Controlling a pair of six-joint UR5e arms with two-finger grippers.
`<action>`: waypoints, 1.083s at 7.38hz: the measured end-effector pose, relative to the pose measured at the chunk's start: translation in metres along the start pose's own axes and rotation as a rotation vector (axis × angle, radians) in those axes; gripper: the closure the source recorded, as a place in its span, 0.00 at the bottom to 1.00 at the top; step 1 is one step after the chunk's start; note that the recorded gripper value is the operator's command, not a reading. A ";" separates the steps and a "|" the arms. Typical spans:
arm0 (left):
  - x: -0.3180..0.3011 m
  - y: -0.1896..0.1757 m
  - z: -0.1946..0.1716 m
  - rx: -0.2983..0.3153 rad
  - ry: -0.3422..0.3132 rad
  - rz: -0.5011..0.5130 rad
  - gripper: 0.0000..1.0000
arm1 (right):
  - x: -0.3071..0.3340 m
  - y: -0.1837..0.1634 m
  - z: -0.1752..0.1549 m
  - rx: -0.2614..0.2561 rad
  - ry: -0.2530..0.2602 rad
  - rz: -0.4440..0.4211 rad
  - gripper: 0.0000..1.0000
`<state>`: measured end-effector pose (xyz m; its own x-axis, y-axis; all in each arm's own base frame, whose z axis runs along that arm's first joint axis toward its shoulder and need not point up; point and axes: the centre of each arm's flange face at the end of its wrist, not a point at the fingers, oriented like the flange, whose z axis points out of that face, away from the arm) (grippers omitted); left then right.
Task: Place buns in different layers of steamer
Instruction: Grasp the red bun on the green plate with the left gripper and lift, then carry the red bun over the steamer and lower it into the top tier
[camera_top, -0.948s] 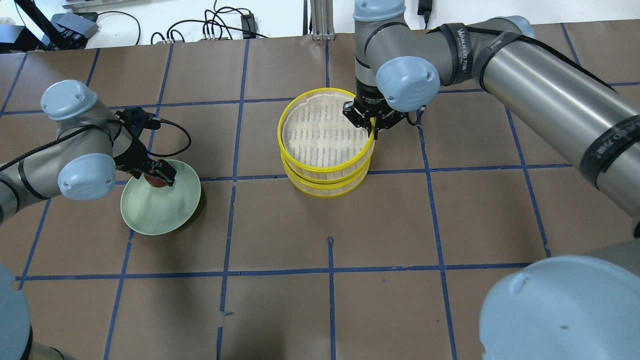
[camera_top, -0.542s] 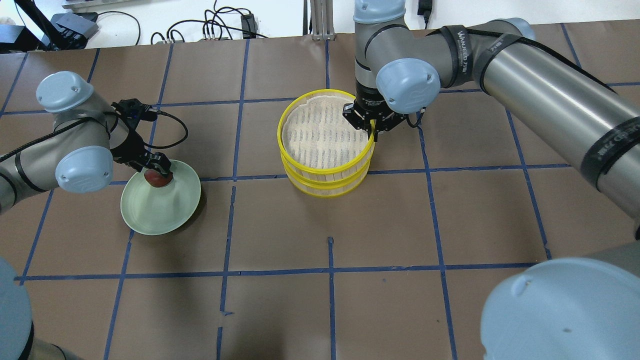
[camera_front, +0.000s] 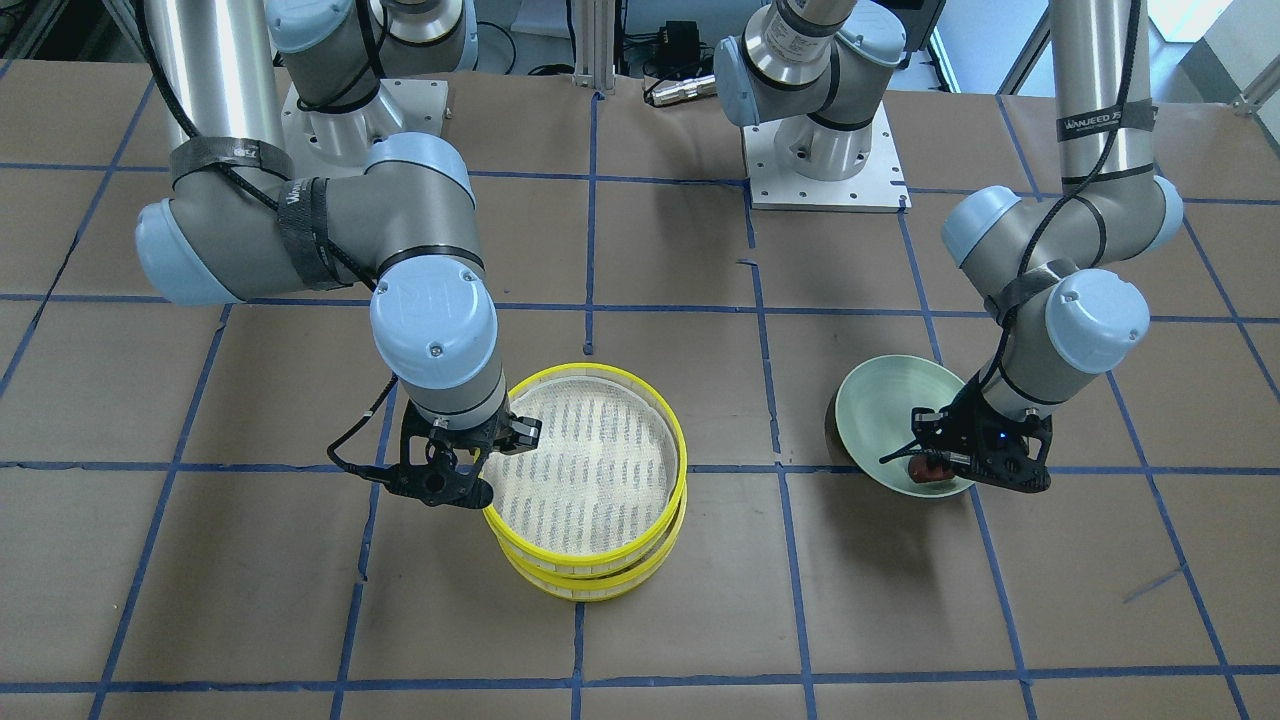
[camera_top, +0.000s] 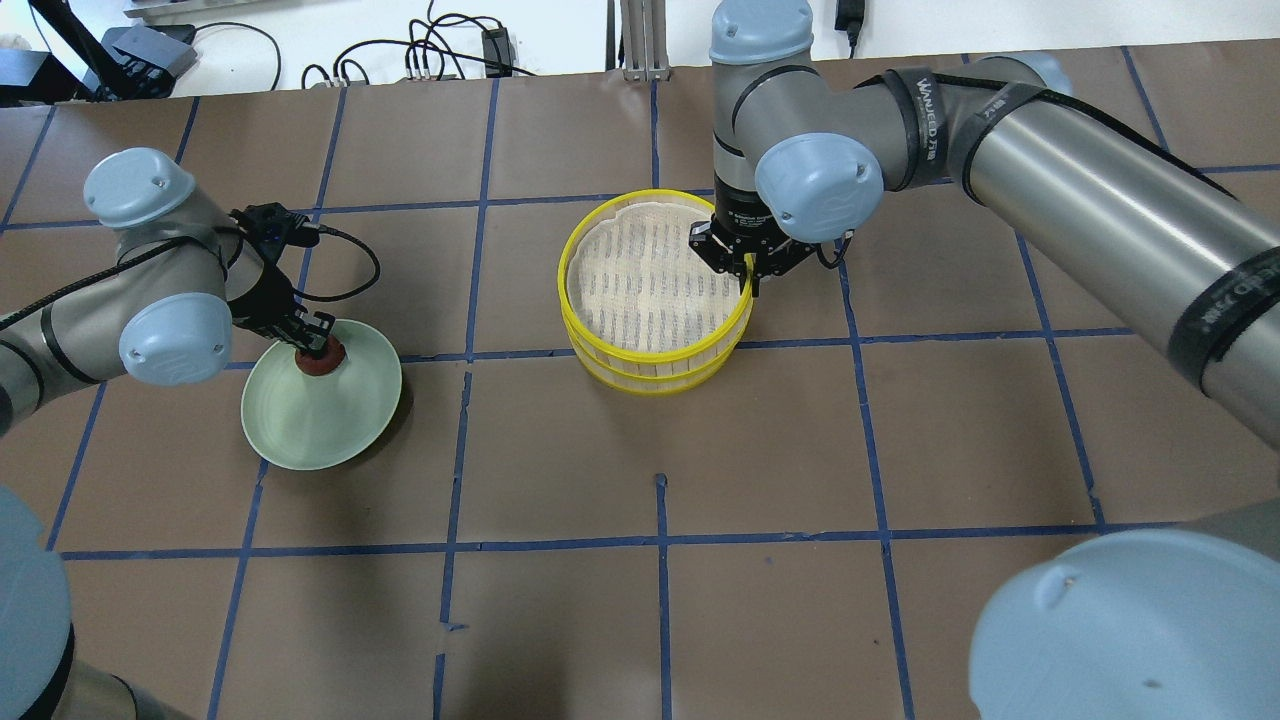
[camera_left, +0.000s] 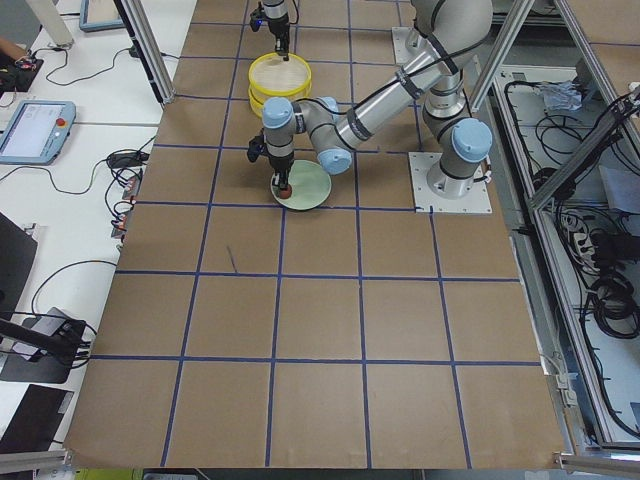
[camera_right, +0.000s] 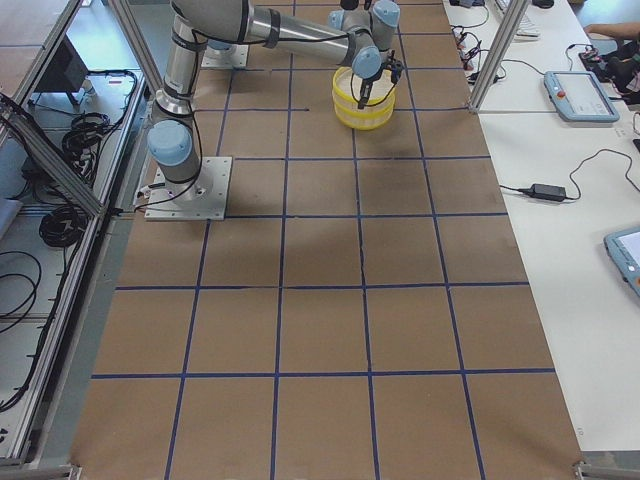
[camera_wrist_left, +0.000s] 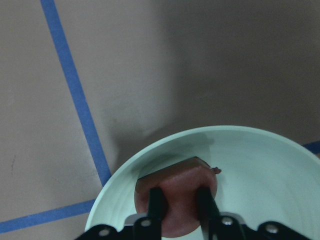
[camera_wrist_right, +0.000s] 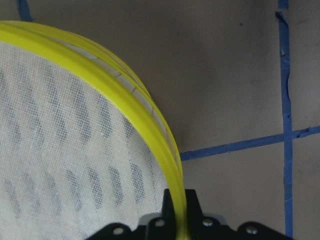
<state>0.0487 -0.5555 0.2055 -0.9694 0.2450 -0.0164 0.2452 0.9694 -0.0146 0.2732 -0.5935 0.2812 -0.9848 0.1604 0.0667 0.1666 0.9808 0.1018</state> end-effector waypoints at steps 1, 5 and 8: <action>0.001 -0.003 -0.013 0.022 -0.015 -0.010 0.98 | -0.001 -0.001 -0.004 0.009 -0.005 0.004 0.90; 0.100 -0.014 -0.115 0.094 -0.003 -0.096 0.97 | -0.003 -0.005 -0.005 0.015 -0.013 0.017 0.90; 0.235 -0.043 -0.156 0.161 0.152 -0.285 0.96 | -0.003 -0.006 0.000 0.008 -0.012 0.030 0.85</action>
<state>-0.1916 -0.5366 0.3584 -0.9868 -0.0233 0.1602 -0.0483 0.9869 -0.1542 0.2754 -0.5995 0.2802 -0.9800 0.1907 0.0577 0.1954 0.9764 0.0916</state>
